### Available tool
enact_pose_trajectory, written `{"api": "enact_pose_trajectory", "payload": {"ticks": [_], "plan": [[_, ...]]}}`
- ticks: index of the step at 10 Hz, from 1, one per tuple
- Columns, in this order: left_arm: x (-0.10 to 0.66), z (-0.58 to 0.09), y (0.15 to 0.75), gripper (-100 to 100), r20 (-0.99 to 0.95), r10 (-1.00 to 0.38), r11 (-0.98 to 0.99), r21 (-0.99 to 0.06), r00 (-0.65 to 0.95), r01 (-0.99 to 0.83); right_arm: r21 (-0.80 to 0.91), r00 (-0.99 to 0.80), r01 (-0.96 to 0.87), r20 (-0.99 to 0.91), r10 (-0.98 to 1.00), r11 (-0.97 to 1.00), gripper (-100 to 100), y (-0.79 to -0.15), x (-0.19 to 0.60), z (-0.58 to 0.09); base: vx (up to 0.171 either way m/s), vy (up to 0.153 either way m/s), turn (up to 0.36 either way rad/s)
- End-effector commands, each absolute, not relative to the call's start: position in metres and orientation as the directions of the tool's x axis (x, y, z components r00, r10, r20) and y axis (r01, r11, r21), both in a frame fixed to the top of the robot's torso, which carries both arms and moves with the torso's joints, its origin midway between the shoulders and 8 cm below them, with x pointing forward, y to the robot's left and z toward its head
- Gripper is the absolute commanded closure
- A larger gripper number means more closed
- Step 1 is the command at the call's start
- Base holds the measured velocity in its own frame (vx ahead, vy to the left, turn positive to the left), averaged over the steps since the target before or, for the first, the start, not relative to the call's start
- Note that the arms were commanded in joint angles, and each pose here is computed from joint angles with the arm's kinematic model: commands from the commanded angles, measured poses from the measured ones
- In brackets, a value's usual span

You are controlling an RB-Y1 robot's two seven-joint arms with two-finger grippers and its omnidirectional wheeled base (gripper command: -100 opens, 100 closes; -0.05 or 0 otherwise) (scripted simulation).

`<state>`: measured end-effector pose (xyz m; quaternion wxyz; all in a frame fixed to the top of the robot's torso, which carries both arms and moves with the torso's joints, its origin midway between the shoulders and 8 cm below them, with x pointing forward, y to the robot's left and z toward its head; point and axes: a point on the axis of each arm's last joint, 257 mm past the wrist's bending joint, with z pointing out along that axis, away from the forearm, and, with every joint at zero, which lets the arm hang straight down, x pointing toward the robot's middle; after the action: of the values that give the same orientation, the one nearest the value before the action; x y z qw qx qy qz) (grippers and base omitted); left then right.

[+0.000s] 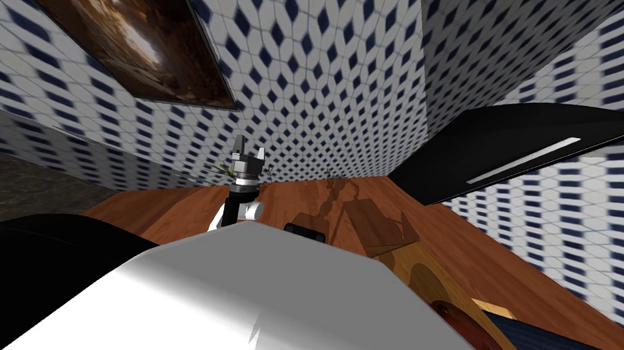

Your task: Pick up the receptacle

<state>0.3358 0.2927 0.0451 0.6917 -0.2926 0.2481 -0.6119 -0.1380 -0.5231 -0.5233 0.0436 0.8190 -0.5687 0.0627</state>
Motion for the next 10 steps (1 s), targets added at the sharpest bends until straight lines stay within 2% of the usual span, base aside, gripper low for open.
{"api": "enact_pose_trajectory", "payload": {"ticks": [1,2,7,8,10], "plan": [[0.336,0.045,0.293,0,0.015,-0.992,0.080,-0.708,0.128,0.701,0.000,0.345,-0.937,0.152,-0.926,-0.349,0,-0.523,-0.138,-0.523,0.003,-0.012,0.003],[0.336,0.045,0.293,0,0.015,-0.992,0.080,-0.708,0.128,0.701,-0.001,0.336,-0.940,0.153,-0.929,-0.340,-100,-0.520,-0.138,-0.531,-0.013,-0.016,0.072],[0.336,0.045,0.293,0,0.015,-0.992,0.080,-0.708,0.128,0.701,-0.002,0.320,-0.946,0.155,-0.935,-0.324,-100,-0.513,-0.139,-0.545,-0.024,-0.018,0.054],[0.336,0.045,0.293,0,0.015,-0.992,0.080,-0.708,0.128,0.701,-0.002,0.319,-0.947,0.154,-0.935,-0.323,100,-0.513,-0.139,-0.546,0.000,0.000,0.000],[0.336,0.045,0.293,0,0.015,-0.992,0.080,-0.708,0.128,0.701,0.000,0.320,-0.946,0.153,-0.935,-0.324,100,-0.513,-0.140,-0.545,0.000,0.000,0.000]]}}
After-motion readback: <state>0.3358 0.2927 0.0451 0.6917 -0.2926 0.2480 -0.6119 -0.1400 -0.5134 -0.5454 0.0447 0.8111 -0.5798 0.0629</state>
